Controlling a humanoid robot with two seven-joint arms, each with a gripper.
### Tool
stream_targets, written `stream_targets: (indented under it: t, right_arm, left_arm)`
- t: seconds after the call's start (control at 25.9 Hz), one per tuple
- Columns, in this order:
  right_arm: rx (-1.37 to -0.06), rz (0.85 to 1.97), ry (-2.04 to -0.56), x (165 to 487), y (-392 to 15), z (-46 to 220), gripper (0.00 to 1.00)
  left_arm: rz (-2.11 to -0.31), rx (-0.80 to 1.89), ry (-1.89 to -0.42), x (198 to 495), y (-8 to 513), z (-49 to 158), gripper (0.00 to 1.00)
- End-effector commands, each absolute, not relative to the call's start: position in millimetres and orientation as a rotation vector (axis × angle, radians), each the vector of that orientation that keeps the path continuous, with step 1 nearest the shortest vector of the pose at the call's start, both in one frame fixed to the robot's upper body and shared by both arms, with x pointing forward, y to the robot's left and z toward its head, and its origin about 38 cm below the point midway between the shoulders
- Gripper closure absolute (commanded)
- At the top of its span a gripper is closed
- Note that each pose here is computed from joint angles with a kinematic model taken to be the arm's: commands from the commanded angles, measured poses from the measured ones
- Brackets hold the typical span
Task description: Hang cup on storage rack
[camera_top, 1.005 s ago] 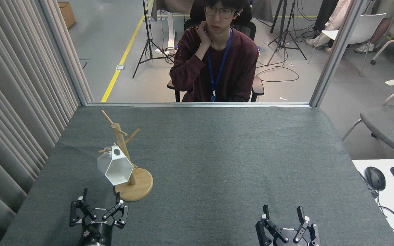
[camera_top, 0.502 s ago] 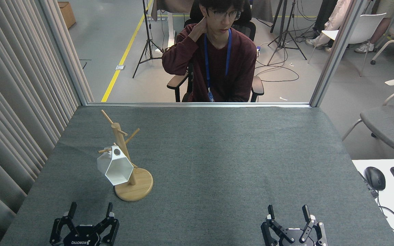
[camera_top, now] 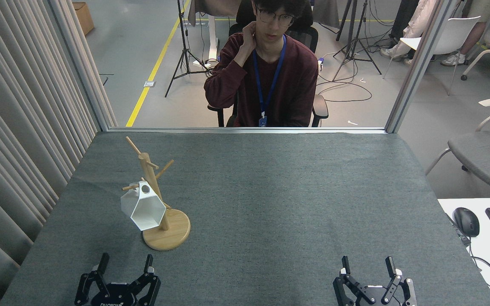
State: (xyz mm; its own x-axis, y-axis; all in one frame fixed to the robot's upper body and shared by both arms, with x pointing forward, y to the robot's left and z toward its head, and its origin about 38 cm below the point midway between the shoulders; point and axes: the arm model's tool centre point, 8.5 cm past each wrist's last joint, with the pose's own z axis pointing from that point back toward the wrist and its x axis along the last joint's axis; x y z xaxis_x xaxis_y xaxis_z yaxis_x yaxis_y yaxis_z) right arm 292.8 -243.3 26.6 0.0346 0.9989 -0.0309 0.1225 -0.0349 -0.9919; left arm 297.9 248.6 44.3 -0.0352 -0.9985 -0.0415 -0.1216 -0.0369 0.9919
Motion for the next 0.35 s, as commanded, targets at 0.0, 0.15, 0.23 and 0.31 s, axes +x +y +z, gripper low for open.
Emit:
stream_targets:
  t: [0.0, 0.15, 0.23, 0.31]
  right_arm:
    - [-1.329, 1.153, -1.239, 284.6, -244.0, 21.0, 0.01]
    - [-1.321, 1.158, -1.226, 279.1, -244.6, 17.2, 0.01]
    - [-1.323, 1.156, -1.226, 279.2, -244.7, 17.7, 0.01]
    - [-1.328, 1.159, -1.227, 279.3, -245.5, 18.4, 0.01]
  left_arm:
    - [-1.208, 1.308, -1.312, 298.2, 243.3, 44.0, 0.0]
    - [-1.209, 1.306, -1.312, 298.2, 242.3, 43.5, 0.0]
    - [-1.209, 1.306, -1.312, 298.2, 242.3, 43.5, 0.0]
    - [-1.21, 1.305, -1.313, 298.2, 241.8, 43.4, 0.0]
